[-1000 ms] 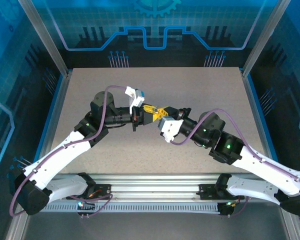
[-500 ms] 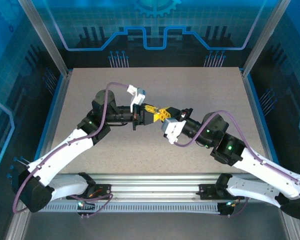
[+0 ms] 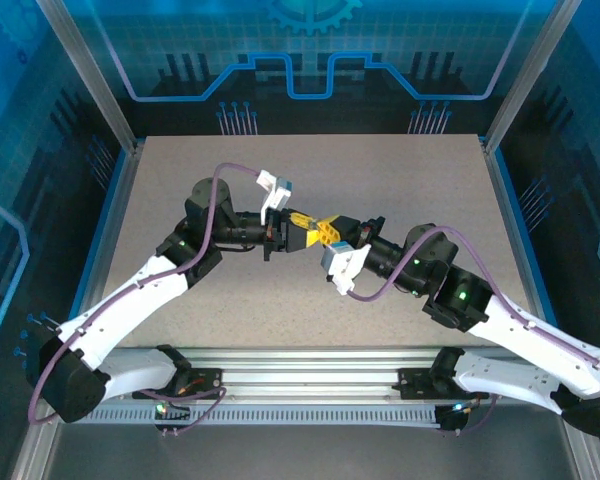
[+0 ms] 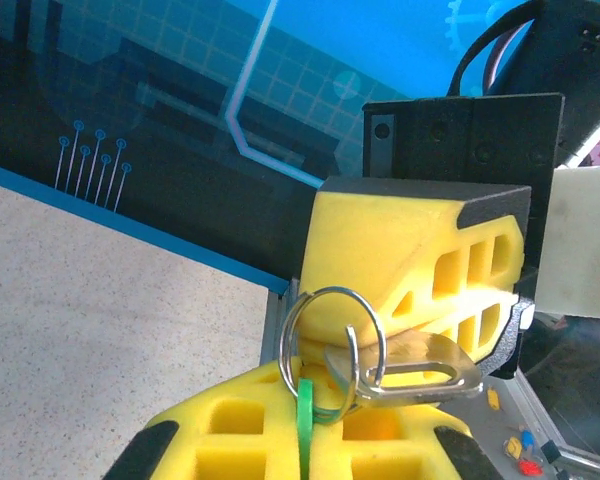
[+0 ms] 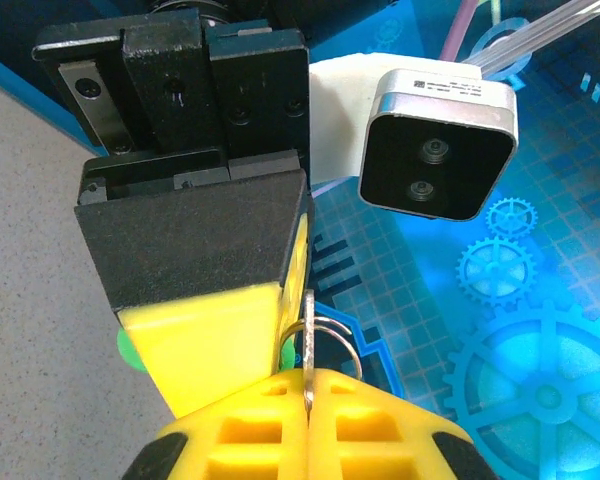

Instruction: Remove the keys from the keyring

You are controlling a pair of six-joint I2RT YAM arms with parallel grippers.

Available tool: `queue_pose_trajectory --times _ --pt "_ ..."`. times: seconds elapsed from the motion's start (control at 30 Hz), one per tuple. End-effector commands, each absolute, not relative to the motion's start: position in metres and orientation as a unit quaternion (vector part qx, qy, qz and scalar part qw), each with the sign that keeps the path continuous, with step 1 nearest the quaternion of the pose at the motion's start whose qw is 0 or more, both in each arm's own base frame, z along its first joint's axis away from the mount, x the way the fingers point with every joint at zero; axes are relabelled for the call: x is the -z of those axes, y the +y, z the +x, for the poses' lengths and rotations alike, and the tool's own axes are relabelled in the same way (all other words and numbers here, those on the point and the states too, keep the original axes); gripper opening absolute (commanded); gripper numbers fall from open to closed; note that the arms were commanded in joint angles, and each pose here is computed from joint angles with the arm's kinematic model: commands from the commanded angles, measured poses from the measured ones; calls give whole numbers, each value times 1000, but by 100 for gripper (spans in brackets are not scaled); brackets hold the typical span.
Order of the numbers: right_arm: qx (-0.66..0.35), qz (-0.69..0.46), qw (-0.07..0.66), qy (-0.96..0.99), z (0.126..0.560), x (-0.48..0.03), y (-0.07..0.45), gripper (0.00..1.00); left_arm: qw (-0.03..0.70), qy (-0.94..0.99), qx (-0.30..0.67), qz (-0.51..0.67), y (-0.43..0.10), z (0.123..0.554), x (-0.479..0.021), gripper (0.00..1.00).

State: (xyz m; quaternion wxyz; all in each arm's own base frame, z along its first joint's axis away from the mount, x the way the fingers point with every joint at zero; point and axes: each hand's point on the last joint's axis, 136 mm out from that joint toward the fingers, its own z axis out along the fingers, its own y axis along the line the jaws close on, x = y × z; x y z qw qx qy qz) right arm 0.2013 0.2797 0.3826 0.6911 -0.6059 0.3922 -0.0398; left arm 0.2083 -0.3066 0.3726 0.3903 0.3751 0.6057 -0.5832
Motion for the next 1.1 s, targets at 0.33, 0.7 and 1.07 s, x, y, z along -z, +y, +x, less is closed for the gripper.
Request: queue_pose_trajectory --times 0.33,0.7,1.07 --pt "-39 -667 598 442 201 -326 303 0 411 512 608 446 -311 171 -413 2" --pt "-56 -615 651 442 207 -366 300 0 431 516 597 438 -309 175 -407 14" --pt "-59 -591 669 446 211 -383 296 0 432 519 596 435 -308 175 -403 33"
